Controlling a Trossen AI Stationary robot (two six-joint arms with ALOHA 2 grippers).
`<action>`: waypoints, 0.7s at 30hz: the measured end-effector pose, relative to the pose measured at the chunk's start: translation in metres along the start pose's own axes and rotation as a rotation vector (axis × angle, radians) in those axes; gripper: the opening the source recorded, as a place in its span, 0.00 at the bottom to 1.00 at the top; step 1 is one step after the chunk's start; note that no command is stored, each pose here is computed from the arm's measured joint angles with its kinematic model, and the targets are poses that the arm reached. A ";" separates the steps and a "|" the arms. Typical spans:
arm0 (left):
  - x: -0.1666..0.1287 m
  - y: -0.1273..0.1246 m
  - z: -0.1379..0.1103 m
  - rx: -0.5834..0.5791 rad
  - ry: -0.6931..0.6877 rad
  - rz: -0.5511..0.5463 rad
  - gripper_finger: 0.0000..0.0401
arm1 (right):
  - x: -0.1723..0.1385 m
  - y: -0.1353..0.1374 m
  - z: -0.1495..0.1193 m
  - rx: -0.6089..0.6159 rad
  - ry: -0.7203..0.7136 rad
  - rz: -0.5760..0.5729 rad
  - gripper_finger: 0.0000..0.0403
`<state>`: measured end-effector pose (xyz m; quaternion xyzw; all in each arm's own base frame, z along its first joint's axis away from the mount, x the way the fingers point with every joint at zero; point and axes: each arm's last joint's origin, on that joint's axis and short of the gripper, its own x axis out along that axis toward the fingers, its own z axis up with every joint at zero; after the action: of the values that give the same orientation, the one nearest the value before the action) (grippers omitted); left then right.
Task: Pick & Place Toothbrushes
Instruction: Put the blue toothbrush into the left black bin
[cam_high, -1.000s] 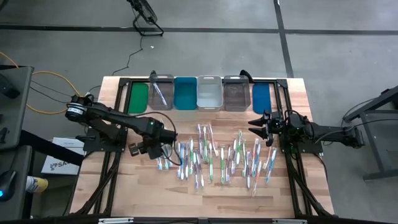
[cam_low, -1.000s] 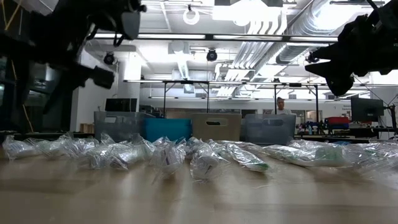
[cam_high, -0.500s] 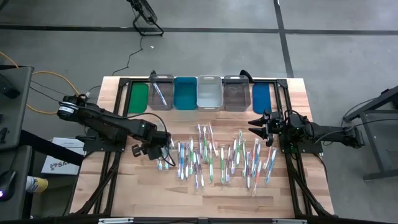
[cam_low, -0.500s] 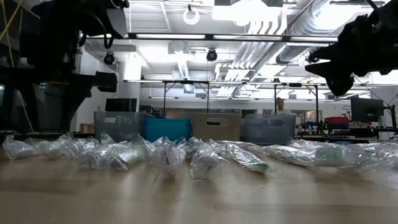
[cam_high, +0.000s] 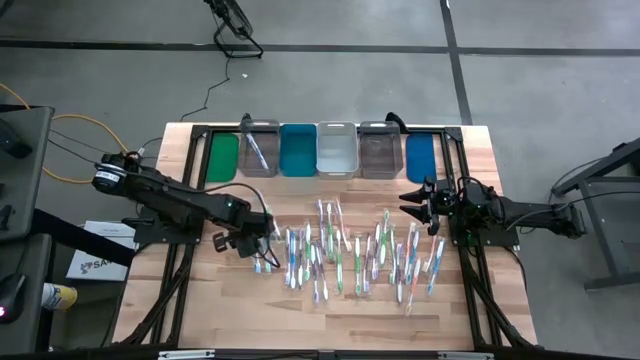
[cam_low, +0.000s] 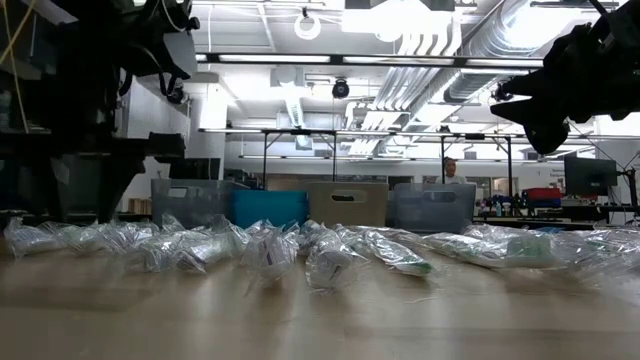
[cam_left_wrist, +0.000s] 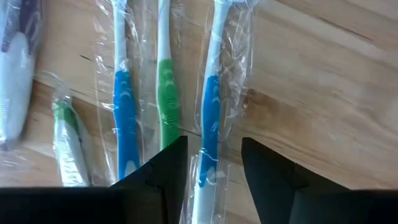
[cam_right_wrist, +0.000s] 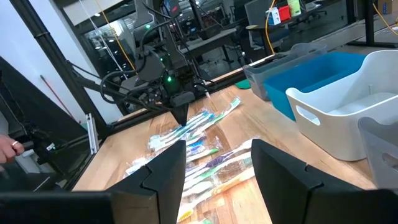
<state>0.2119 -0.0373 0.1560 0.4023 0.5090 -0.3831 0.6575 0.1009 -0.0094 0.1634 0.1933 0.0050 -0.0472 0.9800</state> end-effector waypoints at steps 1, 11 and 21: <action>0.001 -0.001 -0.001 -0.004 0.004 -0.006 0.37 | 0.000 0.000 0.000 0.000 0.000 0.000 0.44; 0.007 -0.009 -0.006 -0.026 0.018 -0.032 0.30 | 0.000 0.000 0.000 0.000 0.000 0.000 0.44; 0.008 -0.009 -0.007 -0.084 0.022 -0.035 0.03 | 0.000 0.000 0.000 0.000 -0.001 0.000 0.44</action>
<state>0.2027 -0.0355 0.1461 0.3696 0.5386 -0.3684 0.6615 0.1009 -0.0094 0.1634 0.1933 0.0045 -0.0471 0.9800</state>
